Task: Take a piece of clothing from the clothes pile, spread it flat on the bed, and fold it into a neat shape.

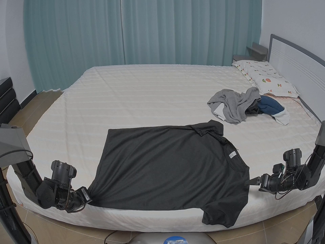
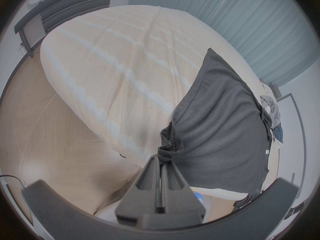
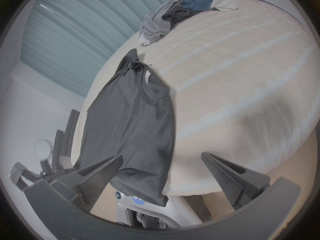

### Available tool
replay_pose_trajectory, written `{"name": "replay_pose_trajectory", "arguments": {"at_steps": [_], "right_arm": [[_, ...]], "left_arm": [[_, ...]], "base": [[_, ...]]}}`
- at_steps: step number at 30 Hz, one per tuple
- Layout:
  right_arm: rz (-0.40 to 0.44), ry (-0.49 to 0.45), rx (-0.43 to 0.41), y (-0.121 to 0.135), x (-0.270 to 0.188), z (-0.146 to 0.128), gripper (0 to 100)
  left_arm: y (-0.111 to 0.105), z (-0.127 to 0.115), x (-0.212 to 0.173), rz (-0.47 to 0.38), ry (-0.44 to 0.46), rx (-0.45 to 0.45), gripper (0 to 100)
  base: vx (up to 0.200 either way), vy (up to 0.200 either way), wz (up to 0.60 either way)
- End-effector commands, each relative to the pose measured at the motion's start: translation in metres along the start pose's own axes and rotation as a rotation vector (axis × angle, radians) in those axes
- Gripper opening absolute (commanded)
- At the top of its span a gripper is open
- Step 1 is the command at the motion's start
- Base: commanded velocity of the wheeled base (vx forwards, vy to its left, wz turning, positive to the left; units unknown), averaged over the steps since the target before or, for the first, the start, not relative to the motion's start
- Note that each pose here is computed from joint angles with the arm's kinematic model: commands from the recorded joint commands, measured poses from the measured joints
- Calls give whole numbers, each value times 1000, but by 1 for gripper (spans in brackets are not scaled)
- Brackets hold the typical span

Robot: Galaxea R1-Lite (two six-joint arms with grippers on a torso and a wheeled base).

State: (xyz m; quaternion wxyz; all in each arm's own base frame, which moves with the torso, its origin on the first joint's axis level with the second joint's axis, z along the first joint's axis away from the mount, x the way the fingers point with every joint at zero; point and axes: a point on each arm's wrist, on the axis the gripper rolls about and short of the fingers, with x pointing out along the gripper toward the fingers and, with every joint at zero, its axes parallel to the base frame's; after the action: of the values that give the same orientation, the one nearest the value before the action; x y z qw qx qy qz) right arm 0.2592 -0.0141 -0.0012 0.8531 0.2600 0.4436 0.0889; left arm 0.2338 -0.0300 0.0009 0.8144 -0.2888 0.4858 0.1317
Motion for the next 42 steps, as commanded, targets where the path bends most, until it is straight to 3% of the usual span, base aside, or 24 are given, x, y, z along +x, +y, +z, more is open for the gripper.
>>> {"name": "replay_pose_trajectory", "arguments": {"at_steps": [1, 10, 11, 25, 35, 41, 42], "right_arm": [[21, 71, -42, 4, 7, -19, 100], [26, 136, -48, 20, 27, -31, 100], [21, 131, -44, 20, 29, -29, 0], [-42, 102, -32, 12, 14, -31, 0], [-146, 165, -138, 1, -2, -40, 0], [-145, 171, -152, 2, 2, -41, 0], [-143, 167, -154, 2, 2, -40, 100]], "left_arm": [[1, -1, 2, 5, 5, -1, 0], [0, -1, 2, 3, 7, 2, 0], [0, -1, 2, 3, 7, 2, 0], [1, -1, 4, -4, 12, -1, 0], [3, -4, 3, 6, 25, 8, 0], [1, -3, 7, 2, 25, 3, 0], [1, -3, 7, 3, 26, 1, 0]], "base": [[0, 0, 0], [0, 0, 0], [0, 0, 0], [0, 0, 0], [0, 0, 0], [0, 0, 0], [0, 0, 0]]}}
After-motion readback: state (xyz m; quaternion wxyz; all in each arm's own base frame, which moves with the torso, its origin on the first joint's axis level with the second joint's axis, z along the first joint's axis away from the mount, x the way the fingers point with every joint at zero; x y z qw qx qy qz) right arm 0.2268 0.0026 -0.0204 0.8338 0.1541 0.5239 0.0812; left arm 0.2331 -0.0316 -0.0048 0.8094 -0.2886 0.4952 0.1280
